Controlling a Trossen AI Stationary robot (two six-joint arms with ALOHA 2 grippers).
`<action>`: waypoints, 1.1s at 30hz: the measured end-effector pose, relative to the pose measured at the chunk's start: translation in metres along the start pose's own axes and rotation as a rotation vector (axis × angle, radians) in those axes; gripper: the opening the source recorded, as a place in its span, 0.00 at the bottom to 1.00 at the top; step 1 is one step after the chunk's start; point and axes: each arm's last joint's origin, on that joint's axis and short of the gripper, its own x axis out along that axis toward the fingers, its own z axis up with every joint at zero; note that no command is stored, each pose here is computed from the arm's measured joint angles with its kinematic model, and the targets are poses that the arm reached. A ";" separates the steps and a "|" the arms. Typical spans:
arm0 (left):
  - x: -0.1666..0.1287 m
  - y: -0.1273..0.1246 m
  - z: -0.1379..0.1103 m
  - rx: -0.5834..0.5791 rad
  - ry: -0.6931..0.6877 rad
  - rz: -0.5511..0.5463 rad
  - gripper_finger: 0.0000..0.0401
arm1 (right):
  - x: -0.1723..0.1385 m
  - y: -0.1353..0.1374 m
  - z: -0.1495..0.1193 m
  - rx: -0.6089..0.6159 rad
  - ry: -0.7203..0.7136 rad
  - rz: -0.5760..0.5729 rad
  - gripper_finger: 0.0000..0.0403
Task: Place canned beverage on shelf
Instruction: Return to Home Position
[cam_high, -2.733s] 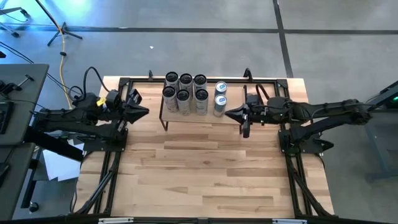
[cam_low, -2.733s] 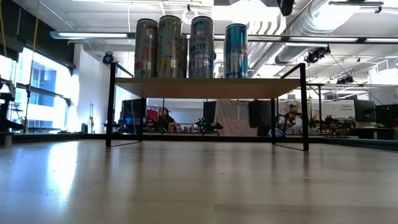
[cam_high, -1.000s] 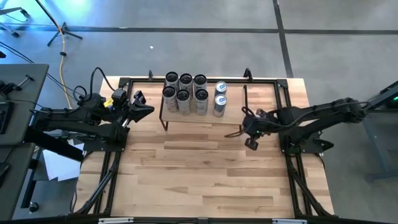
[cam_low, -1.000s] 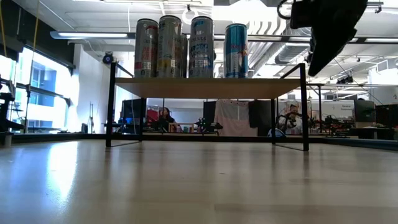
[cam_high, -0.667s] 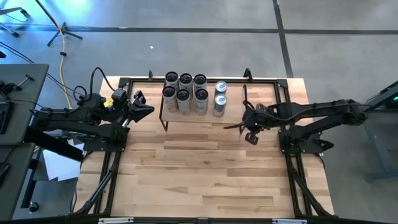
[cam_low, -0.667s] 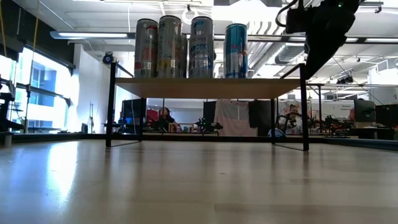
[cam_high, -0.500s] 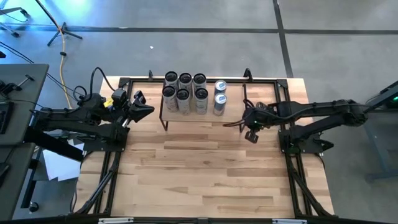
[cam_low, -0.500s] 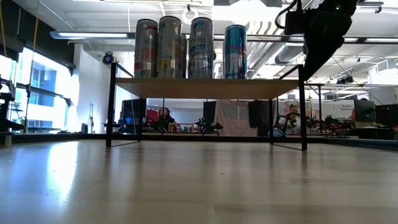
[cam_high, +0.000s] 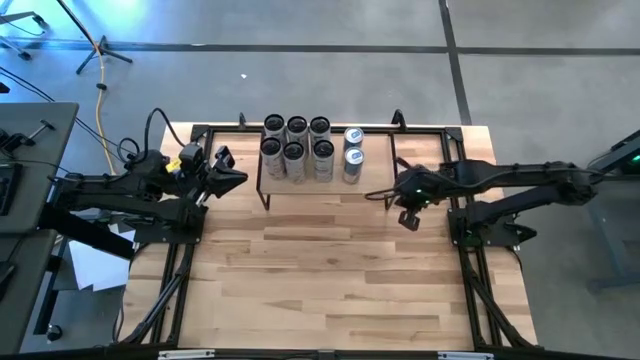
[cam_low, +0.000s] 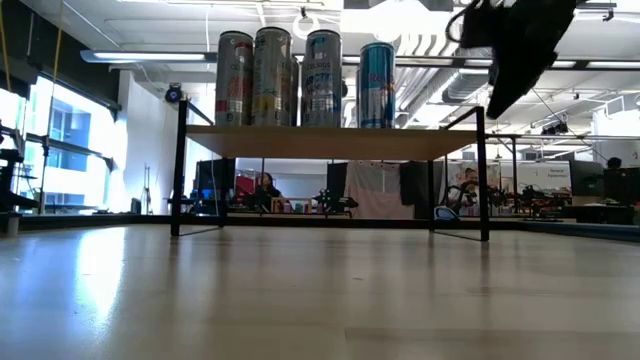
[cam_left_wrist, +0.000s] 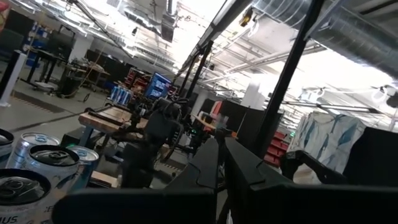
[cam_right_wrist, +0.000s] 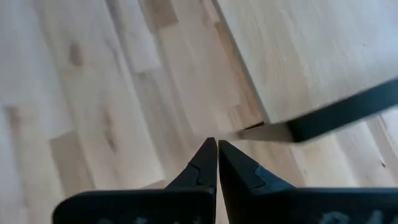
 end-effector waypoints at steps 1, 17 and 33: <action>0.000 0.000 0.000 0.006 0.000 -0.002 0.00 | -0.005 0.000 -0.002 0.009 -0.016 0.010 0.00; -0.037 0.021 -0.034 0.190 -0.182 -0.009 0.00 | -0.086 -0.008 -0.027 0.207 -0.450 0.265 0.00; -0.058 0.050 -0.078 0.113 -0.248 0.085 0.00 | -0.085 -0.007 -0.025 0.239 -0.440 0.279 0.00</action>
